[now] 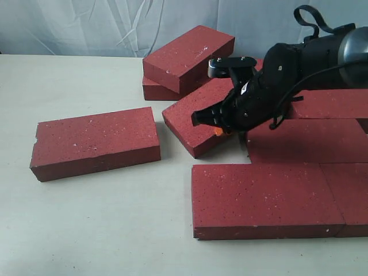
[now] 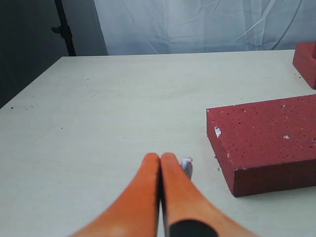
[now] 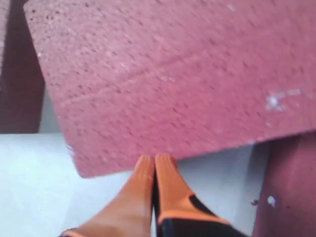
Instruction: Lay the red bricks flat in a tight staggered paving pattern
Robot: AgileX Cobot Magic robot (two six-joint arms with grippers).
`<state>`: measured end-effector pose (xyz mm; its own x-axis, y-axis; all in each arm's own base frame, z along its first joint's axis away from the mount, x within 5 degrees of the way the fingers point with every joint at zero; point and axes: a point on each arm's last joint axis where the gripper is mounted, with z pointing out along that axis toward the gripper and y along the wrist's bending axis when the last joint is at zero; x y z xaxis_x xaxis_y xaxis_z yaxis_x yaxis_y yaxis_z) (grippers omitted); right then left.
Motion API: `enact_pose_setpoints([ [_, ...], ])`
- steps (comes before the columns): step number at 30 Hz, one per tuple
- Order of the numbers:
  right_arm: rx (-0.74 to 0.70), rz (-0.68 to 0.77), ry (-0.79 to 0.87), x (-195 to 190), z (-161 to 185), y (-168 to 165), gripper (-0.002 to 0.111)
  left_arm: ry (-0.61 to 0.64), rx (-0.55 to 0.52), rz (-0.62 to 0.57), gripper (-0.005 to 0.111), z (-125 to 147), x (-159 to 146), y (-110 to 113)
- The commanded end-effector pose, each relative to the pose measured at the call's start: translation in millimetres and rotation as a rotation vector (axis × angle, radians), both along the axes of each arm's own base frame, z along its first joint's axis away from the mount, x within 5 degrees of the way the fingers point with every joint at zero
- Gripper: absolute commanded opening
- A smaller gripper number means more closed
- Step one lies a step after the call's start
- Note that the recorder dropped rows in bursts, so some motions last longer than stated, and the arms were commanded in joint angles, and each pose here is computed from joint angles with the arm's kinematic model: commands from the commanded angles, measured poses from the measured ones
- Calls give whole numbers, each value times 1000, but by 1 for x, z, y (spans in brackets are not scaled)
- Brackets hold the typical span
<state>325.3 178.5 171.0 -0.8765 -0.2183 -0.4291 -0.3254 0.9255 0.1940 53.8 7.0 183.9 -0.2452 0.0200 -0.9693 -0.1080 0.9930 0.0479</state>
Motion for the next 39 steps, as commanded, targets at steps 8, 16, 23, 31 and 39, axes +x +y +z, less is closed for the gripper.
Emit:
enact_pose_setpoints([
  [8, -38, 89, -186, -15, 112, -37, -1, -17, 7, 1, 0, 1, 0, 0],
  [16, -55, -29, -95, -12, 114, -81, -1, -17, 7, 1, 0, 1, 0, 0],
  [23, -39, -33, -114, -10, 114, -80, -1, -17, 7, 1, 0, 1, 0, 0],
  [31, -12, -81, -138, -4, 115, -89, -1, -66, 56, 1, 0, 6, 1, 1],
  [39, 20, -97, -168, 0, 117, -90, -1, -389, -55, -4, 0, 34, 2, -1],
])
